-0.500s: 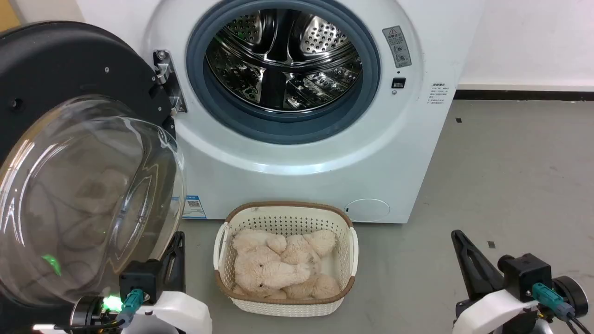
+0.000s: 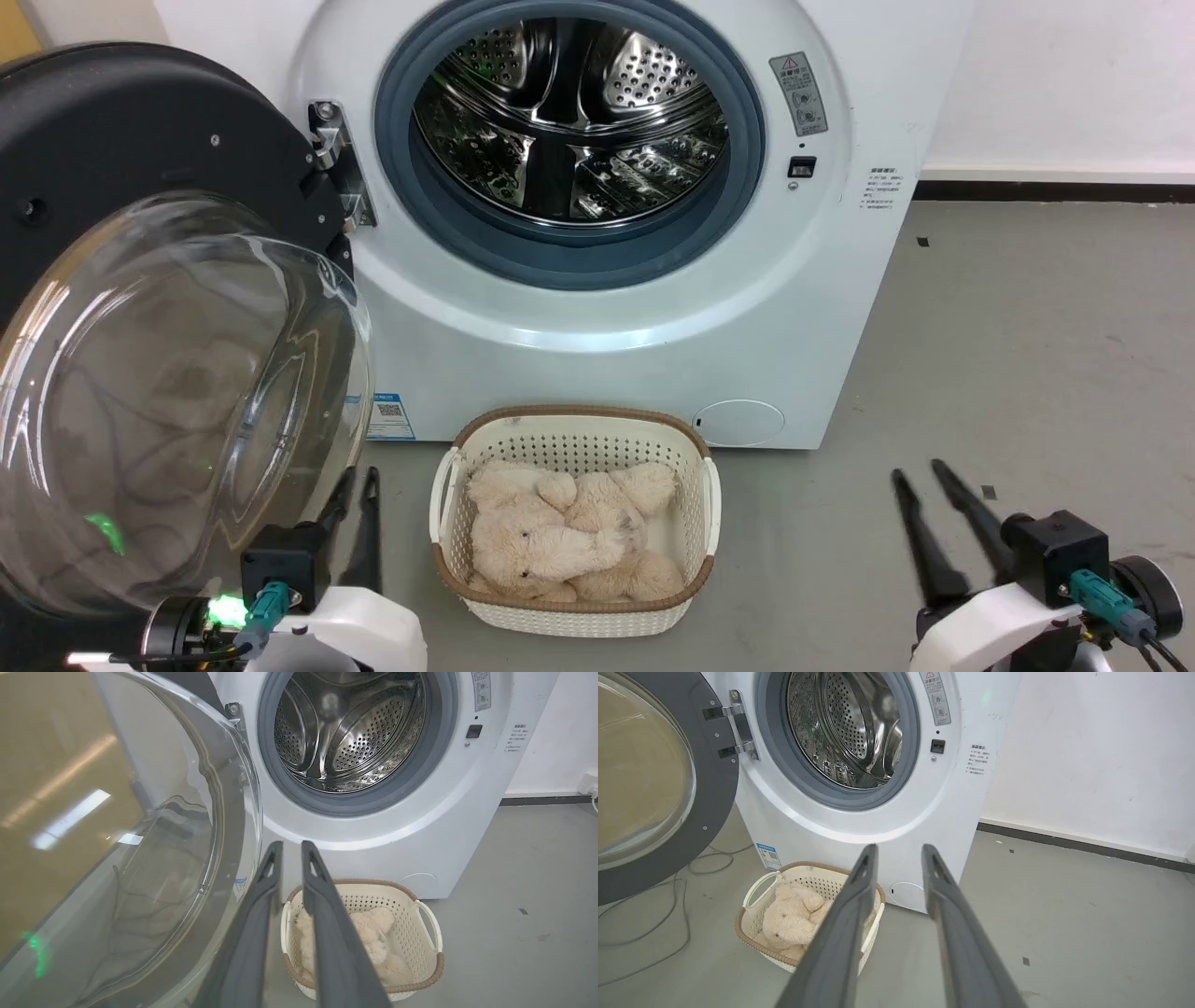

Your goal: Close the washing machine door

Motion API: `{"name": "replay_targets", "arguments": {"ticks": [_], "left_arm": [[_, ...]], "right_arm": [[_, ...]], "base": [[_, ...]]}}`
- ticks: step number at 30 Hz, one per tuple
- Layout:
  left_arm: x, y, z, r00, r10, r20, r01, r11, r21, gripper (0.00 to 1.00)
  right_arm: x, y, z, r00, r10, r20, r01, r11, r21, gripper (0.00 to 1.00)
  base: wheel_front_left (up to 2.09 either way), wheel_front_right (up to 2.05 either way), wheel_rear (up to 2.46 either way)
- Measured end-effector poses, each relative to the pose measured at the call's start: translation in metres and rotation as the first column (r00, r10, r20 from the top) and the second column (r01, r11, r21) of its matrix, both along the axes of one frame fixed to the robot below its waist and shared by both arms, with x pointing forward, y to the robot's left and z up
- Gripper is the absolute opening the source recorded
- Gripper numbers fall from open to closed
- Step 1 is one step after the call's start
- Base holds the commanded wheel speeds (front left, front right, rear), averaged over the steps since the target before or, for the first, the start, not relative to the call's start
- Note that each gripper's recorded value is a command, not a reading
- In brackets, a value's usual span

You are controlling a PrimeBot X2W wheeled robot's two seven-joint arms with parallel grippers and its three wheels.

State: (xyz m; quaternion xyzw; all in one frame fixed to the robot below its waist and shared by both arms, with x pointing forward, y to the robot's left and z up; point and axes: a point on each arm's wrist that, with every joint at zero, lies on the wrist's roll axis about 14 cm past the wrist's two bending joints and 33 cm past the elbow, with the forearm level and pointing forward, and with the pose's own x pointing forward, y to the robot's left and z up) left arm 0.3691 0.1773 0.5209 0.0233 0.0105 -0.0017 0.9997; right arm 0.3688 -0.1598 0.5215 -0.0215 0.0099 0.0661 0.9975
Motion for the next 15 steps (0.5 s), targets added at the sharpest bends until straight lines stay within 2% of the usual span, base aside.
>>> {"name": "replay_targets", "arguments": {"ticks": [15], "left_arm": [[-0.0005,-0.0007,0.0023,1.0,-0.002,0.018,0.002,1.0,-0.011,1.0]], "right_arm": [[0.0005,0.0011,0.0015,1.0,0.003,0.015,-0.004,1.0,0.013,1.0]], "base": [[0.0,0.0,0.0]]}}
